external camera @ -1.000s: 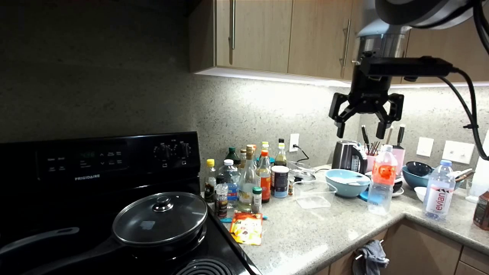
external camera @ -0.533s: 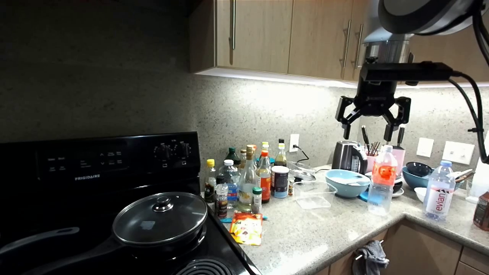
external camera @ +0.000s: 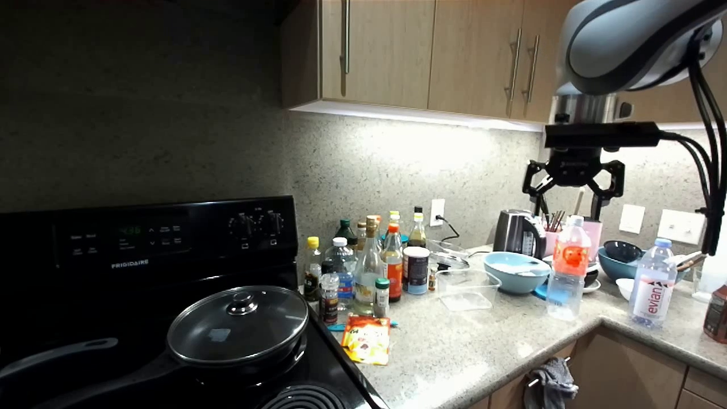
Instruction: Put the plastic bottle inside the container
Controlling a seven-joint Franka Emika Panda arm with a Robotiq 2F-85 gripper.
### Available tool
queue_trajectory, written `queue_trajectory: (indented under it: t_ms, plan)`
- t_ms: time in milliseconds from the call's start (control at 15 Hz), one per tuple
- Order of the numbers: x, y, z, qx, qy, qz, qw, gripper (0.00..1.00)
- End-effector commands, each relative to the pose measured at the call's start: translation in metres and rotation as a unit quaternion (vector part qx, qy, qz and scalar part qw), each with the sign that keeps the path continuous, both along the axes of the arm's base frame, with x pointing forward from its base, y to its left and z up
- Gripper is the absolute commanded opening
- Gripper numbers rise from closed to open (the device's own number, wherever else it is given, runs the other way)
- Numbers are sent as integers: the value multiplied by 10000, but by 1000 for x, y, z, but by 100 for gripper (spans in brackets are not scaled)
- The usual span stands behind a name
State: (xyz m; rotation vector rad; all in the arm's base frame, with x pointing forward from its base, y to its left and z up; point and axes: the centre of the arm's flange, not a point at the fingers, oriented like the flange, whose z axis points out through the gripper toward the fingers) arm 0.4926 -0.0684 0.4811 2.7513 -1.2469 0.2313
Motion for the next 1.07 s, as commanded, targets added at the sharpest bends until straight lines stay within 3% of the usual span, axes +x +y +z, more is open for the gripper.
queue_trajectory:
  t_ms: [0, 200, 267, 667, 1000]
  plan:
    - [33, -52, -21, -147, 28, -719, 9973, 100]
    - [41, -93, -37, -185, 283, -1261, 9914, 100]
    - [25, -78, -31, -91, 162, -935, 9954, 100]
    - [36, -94, -42, -107, 233, -1154, 9930, 100]
    - [64, -138, -63, 84, 505, -2429, 9687, 100]
